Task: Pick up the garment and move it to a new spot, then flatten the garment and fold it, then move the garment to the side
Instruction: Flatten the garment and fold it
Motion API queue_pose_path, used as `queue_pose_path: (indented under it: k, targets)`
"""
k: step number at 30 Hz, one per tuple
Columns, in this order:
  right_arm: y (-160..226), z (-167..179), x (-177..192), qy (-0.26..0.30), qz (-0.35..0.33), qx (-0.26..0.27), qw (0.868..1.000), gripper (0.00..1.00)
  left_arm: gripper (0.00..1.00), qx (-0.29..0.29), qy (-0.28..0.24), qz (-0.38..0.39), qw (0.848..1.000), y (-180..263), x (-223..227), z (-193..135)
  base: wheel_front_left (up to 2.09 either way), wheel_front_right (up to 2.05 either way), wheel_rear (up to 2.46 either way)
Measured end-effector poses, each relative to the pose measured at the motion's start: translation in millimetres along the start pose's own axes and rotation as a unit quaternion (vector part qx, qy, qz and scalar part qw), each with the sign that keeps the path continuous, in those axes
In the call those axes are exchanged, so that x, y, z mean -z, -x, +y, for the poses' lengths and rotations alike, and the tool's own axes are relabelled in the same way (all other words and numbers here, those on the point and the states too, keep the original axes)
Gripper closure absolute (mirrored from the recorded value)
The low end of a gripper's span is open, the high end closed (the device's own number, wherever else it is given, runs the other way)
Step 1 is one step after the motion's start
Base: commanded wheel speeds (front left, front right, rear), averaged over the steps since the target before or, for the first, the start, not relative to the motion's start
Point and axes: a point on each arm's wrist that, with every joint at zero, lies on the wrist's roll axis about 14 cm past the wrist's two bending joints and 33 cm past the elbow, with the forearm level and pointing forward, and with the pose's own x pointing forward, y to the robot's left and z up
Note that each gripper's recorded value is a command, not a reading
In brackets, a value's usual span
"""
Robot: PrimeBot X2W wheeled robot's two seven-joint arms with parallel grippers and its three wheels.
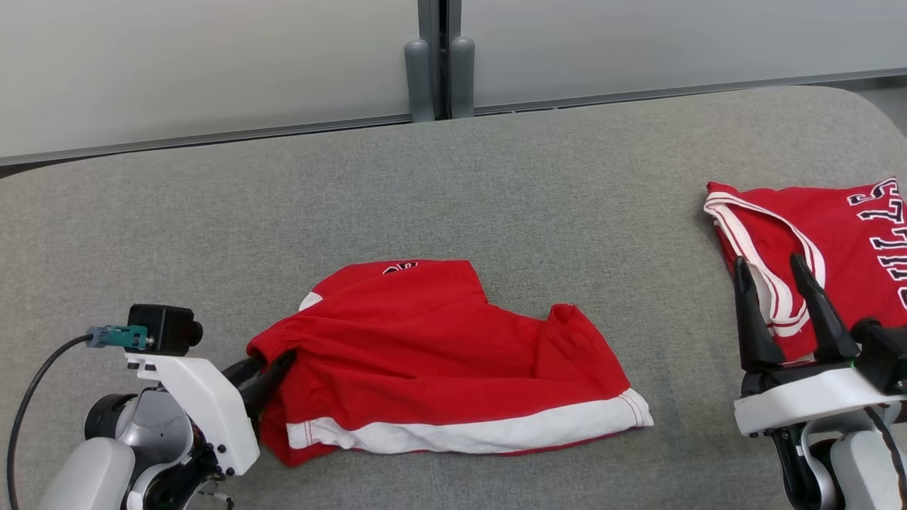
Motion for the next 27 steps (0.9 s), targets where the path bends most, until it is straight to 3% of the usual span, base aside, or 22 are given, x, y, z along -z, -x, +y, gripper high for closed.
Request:
queue_pose_path:
  k: [9, 14, 19, 24, 27]
  targets:
    - [1, 8, -1, -0.003, -0.001, -0.010, 1.000, 0.00, 0.00, -0.014, -0.035, -0.071, 0.997, 17, -13, -1, 0.00, 0.00, 0.00]
    - [-2, 19, 0, -0.006, 0.000, -0.026, 1.000, 0.00, 0.00, -0.057, -0.060, -0.144, 0.986, 48, -32, 7, 0.00, 0.00, 0.00]
    - [-4, 32, -6, -0.005, -0.009, -0.043, 0.999, 0.00, 0.00, -0.113, -0.095, -0.251, 0.957, 86, -63, 13, 0.00, 0.00, 0.00]
    - [10, 43, -4, -0.008, -0.005, -0.053, 0.999, 0.00, 0.00, -0.147, -0.117, -0.314, 0.931, 110, -60, 10, 0.00, 0.00, 0.00]
    - [14, 47, -12, -0.002, -0.015, -0.059, 0.998, 0.00, 0.00, -0.168, -0.131, -0.365, 0.907, 125, -65, 5, 0.00, 0.00, 0.00]
